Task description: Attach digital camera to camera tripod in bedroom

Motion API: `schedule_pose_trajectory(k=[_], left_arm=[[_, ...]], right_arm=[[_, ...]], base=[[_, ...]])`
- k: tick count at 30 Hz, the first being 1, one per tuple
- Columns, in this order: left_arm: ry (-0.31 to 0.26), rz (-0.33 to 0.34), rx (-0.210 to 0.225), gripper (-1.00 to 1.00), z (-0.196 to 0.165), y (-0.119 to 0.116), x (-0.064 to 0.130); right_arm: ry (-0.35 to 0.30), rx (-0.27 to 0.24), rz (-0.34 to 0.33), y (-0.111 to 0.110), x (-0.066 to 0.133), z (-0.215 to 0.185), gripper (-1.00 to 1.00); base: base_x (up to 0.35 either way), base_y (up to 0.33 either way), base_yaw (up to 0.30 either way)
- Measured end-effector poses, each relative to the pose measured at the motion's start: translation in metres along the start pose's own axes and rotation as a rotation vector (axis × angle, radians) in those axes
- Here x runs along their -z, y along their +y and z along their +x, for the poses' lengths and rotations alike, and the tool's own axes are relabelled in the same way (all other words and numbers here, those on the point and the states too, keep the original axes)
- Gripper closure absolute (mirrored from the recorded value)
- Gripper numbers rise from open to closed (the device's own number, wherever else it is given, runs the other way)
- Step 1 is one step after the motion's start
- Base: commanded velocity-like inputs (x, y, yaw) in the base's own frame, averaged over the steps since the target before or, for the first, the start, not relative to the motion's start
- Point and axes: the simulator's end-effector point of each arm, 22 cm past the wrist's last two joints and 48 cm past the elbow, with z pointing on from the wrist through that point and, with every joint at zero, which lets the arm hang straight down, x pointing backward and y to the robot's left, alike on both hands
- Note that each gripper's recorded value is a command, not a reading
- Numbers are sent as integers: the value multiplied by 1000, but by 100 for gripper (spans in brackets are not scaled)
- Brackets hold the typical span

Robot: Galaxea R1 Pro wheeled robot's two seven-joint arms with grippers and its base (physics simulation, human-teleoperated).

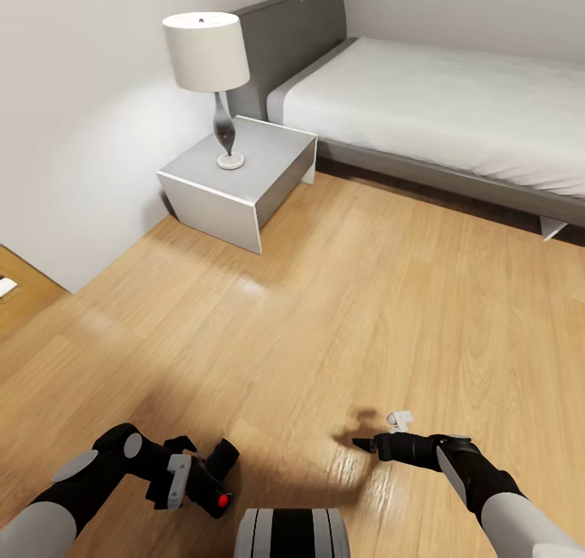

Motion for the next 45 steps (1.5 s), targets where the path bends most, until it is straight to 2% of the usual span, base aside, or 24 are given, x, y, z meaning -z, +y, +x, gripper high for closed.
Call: schedule_pose_trajectory(k=[5, 13, 24, 32, 37, 41, 42, 45], left_arm=[[-1, -2, 2, -100, -1, 1, 0], [13, -51, 21, -100, -1, 13, -1], [11, -52, 25, -100, -8, 13, -8], [21, -85, 66, -100, 1, 10, -20], [27, -94, 74, -100, 5, 8, -23], [39, -92, 66, -100, 8, 7, -24], [62, -81, 37, -100, 8, 4, -27], [78, -71, 11, -100, 6, 2, -31]], right_arm=[[0, 0, 0, 0, 0, 0, -100], [0, 0, 0, 0, 0, 0, -100], [0, 0, 0, 0, 0, 0, -100], [0, 0, 0, 0, 0, 0, -100], [1, 0, 0, 0, 0, 0, -100], [7, -6, -1, 0, -1, 4, -100], [18, -14, -1, -1, -2, 10, -100], [21, -16, -1, -1, -2, 12, -100]], base=[[0, 0, 0], [0, 0, 0], [0, 0, 0], [0, 0, 0], [0, 0, 0], [0, 0, 0], [0, 0, 0], [0, 0, 0]])
